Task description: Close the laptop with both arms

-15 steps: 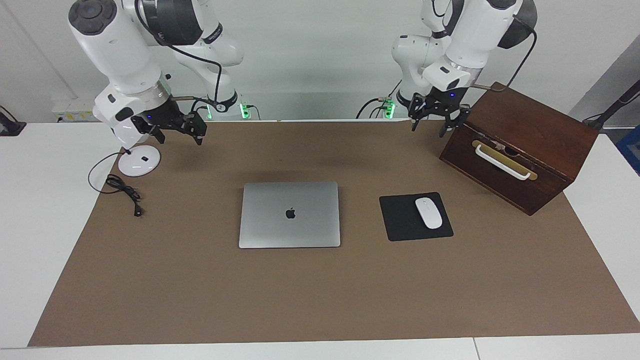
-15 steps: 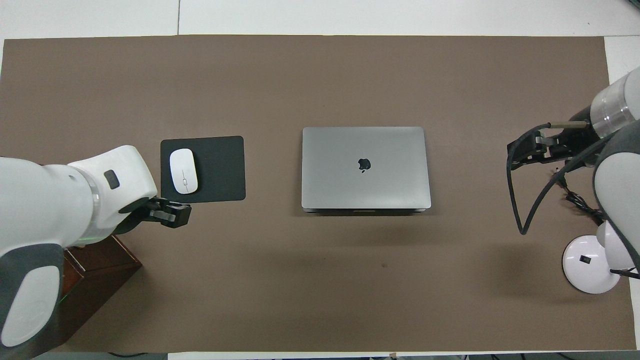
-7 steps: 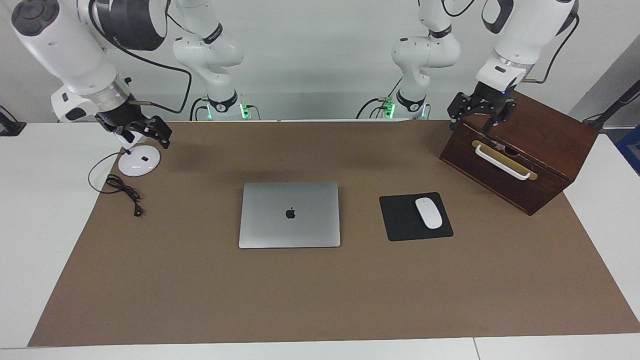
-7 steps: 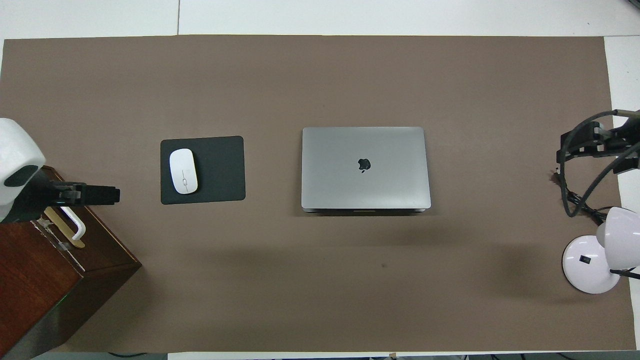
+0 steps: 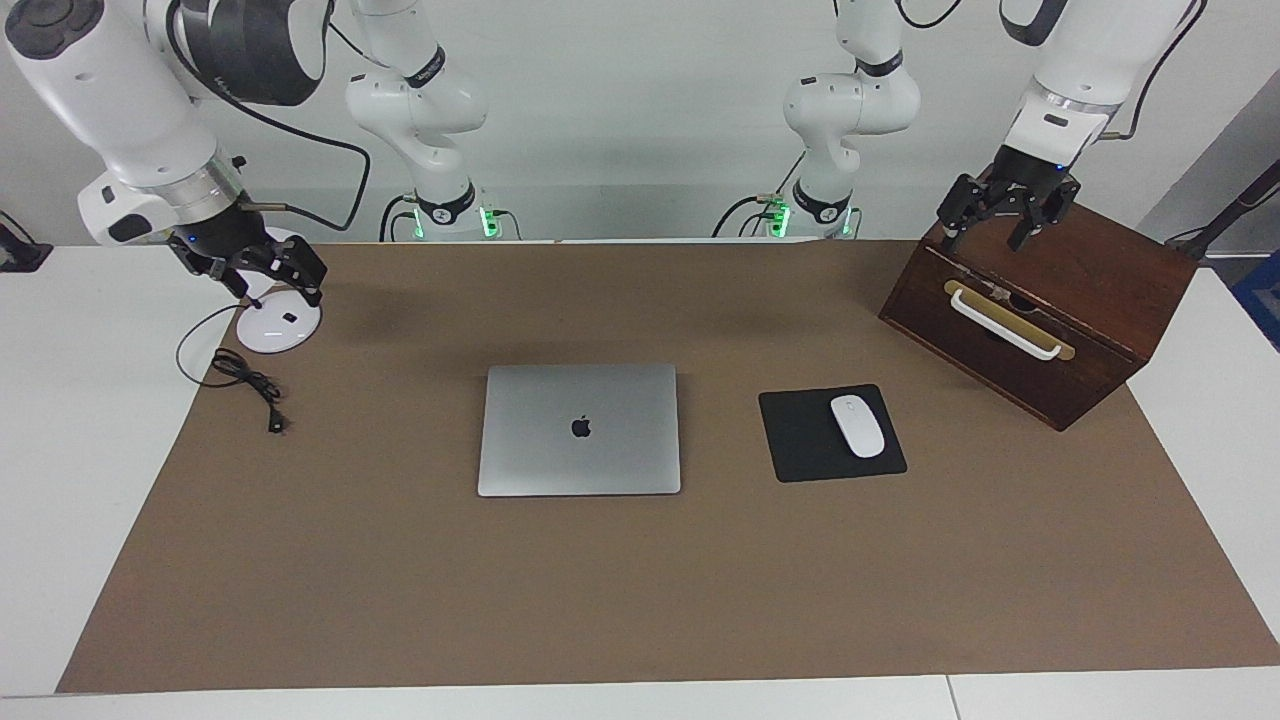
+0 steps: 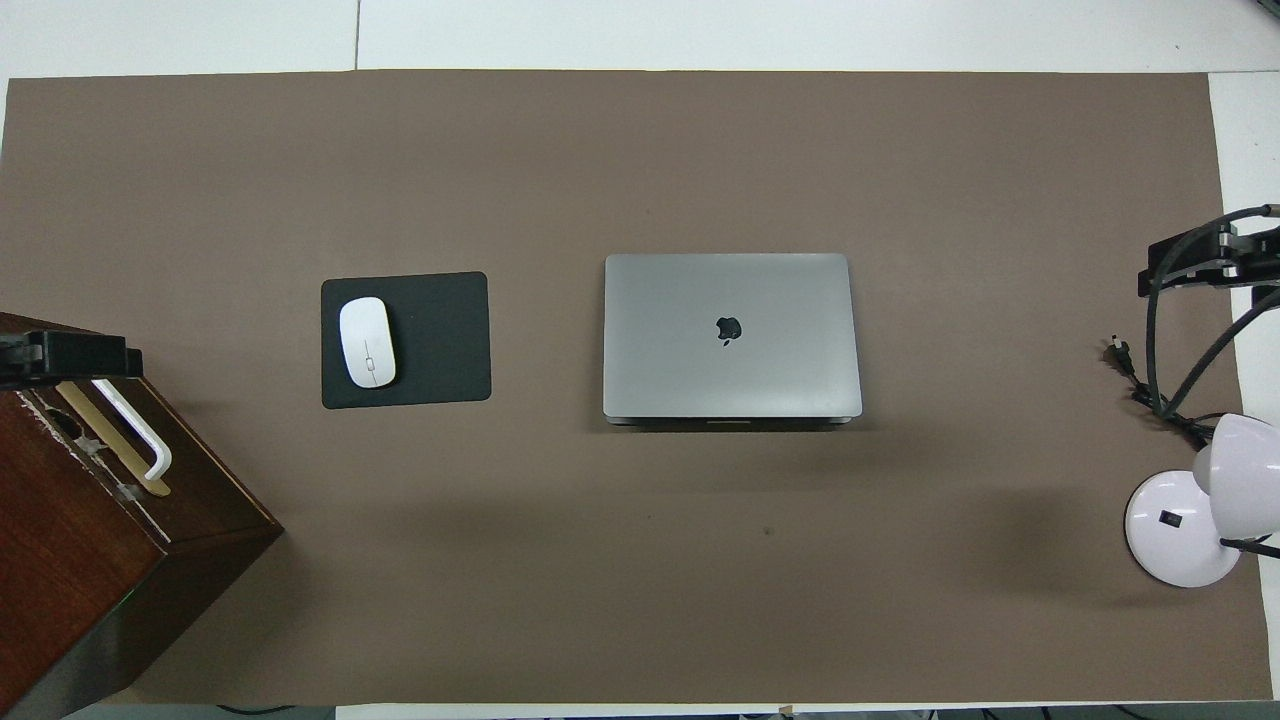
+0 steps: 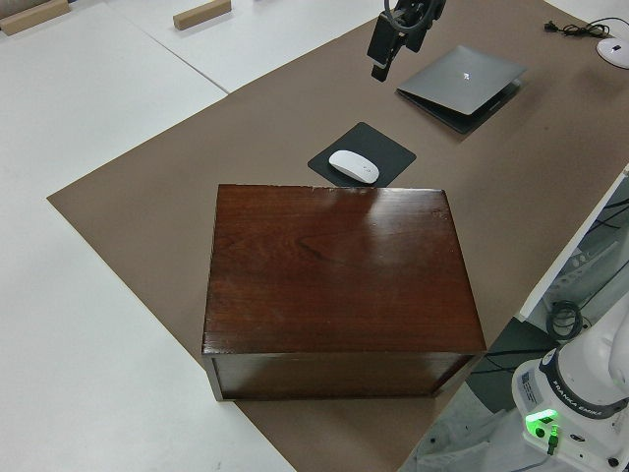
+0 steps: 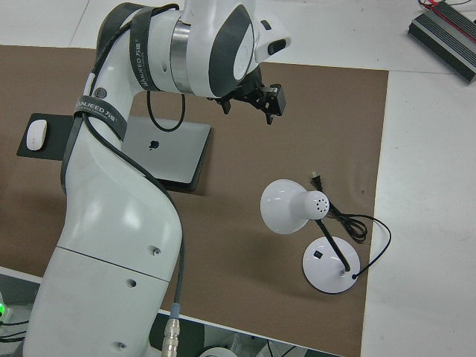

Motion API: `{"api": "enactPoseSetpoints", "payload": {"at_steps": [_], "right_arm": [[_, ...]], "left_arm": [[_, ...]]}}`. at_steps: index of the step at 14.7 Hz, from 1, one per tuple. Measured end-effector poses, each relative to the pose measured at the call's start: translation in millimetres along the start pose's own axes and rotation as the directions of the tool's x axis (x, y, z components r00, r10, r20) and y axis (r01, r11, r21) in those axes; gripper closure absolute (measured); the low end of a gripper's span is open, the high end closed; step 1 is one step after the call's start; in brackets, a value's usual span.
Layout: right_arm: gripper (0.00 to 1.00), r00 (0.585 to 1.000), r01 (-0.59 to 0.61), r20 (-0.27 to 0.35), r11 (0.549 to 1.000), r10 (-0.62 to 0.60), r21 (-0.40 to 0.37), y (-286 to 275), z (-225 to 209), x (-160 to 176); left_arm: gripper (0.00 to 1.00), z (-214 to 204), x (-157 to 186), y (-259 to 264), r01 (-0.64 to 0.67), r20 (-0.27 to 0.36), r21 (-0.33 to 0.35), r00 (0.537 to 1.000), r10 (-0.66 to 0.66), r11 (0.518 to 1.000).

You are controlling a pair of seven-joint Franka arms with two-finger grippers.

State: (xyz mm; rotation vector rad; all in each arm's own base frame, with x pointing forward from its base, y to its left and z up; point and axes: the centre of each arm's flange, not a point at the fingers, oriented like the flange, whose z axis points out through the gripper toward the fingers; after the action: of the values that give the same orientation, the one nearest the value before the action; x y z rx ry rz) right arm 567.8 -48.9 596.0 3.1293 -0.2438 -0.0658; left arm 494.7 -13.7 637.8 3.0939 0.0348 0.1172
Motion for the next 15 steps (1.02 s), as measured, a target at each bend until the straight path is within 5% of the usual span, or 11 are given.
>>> {"api": "enactPoseSetpoints", "payload": {"at_steps": [7, 15], "right_arm": [[0.00, 0.986, 0.162, -0.044, 0.987, -0.162, -0.005, -23, -5, 2], [0.00, 0.986, 0.139, -0.087, 0.990, -0.139, -0.005, -26, -9, 6]], "left_arm": [[0.00, 20, 35, -1, 0.010, 0.072, 0.008, 0.997, -0.011, 1.000], [0.00, 49, 32, -2, -0.009, 0.093, 0.012, 0.996, 0.008, 1.000]]}}
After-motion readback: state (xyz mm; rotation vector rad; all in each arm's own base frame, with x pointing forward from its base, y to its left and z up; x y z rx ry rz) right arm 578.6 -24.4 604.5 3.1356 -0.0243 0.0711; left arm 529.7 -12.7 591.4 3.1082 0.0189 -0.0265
